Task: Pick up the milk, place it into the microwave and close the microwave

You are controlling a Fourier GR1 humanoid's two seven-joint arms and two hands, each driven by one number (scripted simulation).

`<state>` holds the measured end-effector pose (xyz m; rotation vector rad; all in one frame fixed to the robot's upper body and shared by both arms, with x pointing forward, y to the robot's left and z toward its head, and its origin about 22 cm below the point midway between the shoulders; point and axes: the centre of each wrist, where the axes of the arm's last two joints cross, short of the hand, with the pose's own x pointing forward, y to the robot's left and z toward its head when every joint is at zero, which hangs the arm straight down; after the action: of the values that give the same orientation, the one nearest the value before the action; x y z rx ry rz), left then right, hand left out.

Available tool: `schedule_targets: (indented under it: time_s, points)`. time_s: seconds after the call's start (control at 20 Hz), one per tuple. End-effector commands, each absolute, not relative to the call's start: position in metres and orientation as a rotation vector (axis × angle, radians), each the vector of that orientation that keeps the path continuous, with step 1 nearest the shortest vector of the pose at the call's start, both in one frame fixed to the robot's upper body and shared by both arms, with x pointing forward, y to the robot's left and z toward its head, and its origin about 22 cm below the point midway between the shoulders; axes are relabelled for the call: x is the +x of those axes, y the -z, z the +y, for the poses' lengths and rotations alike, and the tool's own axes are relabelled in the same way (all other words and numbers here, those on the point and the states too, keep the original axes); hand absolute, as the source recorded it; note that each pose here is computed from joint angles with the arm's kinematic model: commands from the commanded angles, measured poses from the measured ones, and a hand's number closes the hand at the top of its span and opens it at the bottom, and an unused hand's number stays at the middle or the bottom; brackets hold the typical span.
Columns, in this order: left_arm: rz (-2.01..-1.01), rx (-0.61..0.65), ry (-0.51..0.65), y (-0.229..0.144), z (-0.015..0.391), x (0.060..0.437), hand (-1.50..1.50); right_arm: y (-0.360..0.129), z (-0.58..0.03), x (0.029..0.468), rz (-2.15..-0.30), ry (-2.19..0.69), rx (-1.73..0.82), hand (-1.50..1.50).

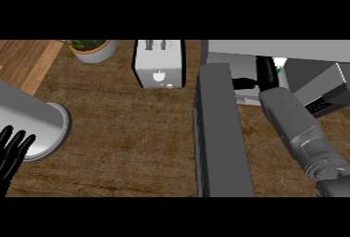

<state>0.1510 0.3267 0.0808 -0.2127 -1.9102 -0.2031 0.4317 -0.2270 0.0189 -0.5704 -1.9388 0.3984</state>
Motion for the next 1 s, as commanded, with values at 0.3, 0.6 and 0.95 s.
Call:
schedule_targets:
  time_s: [0.3,0.6,0.95]
  points:
    - [-1.885,-0.31,0.248,-0.073,0.305,0.168,1.5,0.028,-0.245,0.402,-1.895,-0.217,-0.281,-1.5]
    - [-1.843,-0.374,0.27,-0.076,0.28,0.161,1.5,0.068,-0.247,0.371,-1.878,-0.152,-0.029,-1.5]
    - [-1.794,-0.415,0.297,-0.082,0.233,0.178,1.5,0.091,-0.242,0.35,-1.871,-0.127,0.04,-1.5]
